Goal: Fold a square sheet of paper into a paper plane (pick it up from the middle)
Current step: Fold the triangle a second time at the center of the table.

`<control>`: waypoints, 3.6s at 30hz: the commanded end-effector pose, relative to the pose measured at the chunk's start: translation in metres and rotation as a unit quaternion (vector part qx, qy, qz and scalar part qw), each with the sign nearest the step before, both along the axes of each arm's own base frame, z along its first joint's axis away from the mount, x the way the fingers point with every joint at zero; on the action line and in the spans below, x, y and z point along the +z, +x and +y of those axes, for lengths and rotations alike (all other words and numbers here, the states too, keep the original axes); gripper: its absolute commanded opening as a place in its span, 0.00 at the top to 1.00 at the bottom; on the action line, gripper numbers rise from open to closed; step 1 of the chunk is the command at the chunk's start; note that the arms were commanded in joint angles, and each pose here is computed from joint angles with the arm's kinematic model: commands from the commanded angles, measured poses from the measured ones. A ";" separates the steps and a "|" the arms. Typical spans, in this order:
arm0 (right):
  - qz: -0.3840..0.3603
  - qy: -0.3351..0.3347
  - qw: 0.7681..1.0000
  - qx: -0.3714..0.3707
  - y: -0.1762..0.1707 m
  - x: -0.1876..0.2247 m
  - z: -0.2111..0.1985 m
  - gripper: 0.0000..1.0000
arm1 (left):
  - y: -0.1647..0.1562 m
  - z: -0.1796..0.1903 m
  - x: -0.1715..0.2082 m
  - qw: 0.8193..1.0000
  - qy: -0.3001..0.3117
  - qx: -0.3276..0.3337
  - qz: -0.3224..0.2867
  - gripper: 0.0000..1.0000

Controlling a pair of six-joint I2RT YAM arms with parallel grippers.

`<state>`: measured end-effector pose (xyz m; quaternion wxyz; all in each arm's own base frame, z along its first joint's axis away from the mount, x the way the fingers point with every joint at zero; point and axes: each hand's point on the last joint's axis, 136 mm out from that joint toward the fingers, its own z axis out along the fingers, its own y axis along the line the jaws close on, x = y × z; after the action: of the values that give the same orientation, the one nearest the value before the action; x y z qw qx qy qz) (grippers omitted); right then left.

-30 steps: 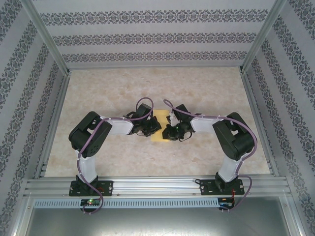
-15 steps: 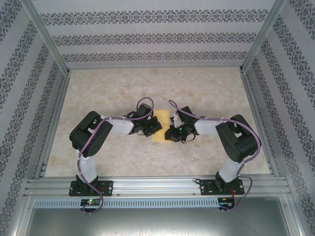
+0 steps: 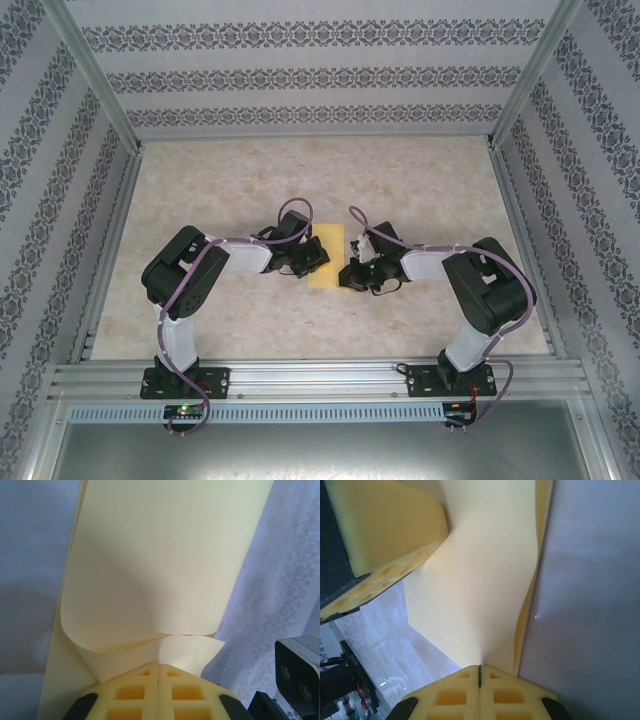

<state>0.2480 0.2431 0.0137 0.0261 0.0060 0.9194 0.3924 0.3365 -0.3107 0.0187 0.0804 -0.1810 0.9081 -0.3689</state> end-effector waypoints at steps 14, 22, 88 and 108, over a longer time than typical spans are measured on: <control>-0.031 -0.054 0.998 -0.026 -0.006 0.021 -0.025 0.96 | -0.018 0.022 -0.040 0.997 0.063 0.006 0.051 1.00; -0.055 -0.002 0.998 -0.013 0.031 0.046 0.013 0.94 | -0.018 0.019 -0.039 0.997 0.057 0.001 0.051 1.00; 0.059 -0.074 0.996 0.007 -0.022 -0.036 -0.016 1.00 | 0.051 0.076 0.050 0.993 0.053 0.031 -0.101 0.90; 0.047 -0.074 0.996 0.000 -0.015 -0.026 -0.015 1.00 | -0.003 0.027 -0.012 0.999 0.037 -0.025 -0.022 0.97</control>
<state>0.2559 0.2510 0.0139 0.0329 -0.0064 0.9244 0.3799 0.3327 -0.2913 0.0198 0.0954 -0.1348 0.9185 -0.3592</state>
